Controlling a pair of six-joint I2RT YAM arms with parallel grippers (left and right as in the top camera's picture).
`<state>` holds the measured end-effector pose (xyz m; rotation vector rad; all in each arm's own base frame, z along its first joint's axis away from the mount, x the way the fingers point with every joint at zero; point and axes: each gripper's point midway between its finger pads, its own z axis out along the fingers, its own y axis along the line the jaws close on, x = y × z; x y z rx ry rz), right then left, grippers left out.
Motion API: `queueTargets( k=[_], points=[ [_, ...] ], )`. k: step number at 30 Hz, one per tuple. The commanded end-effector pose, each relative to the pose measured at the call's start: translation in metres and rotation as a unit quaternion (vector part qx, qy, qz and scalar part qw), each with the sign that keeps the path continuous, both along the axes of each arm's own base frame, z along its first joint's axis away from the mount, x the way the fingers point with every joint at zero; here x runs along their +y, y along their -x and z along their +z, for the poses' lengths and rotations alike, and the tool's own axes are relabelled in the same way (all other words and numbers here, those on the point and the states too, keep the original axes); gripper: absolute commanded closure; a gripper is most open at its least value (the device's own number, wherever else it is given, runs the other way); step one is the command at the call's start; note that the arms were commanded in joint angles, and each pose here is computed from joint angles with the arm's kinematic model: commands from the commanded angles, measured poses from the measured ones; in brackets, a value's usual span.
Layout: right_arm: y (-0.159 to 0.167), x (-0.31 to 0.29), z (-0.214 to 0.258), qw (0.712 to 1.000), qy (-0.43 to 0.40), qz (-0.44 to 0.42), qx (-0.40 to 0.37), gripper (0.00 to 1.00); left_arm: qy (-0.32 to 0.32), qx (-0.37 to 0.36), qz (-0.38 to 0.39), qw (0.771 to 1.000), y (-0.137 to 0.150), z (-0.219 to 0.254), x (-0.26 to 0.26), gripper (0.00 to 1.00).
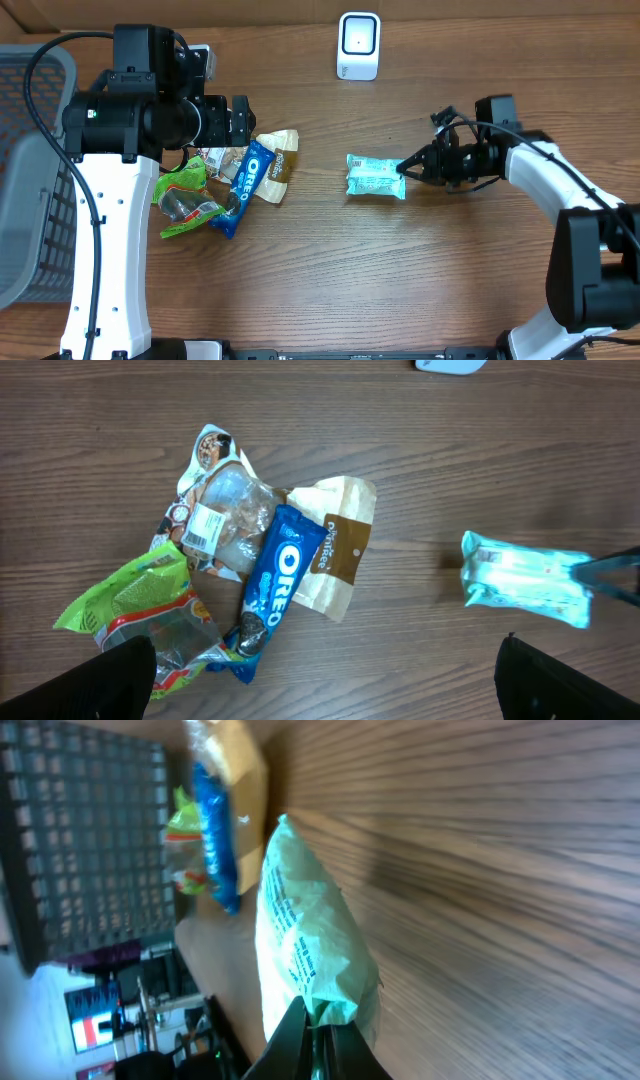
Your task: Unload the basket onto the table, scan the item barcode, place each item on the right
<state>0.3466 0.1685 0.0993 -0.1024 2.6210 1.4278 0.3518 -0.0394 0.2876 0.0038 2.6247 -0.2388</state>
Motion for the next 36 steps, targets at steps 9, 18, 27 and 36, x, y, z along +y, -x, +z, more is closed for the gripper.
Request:
queueTargets(
  k=[9,18,27,36],
  points=[
    [0.001,0.015,0.075,0.985,-0.100,0.080,-0.116,0.96,0.000,0.005,0.006,1.000,0.000,-0.003,0.001,0.00],
    [-0.001,-0.033,-0.006,0.990,0.143,-0.001,-0.016,0.96,0.000,0.005,0.006,1.000,0.000,-0.003,0.001,0.00],
    [-0.011,-0.075,-0.025,0.959,0.272,-0.080,0.024,0.60,0.000,0.005,0.006,1.000,0.000,-0.003,0.001,0.00],
    [0.031,-0.014,-0.026,0.963,0.250,-0.032,0.094,0.22,0.000,0.005,0.006,1.000,0.000,-0.003,0.001,0.00]
  ],
)
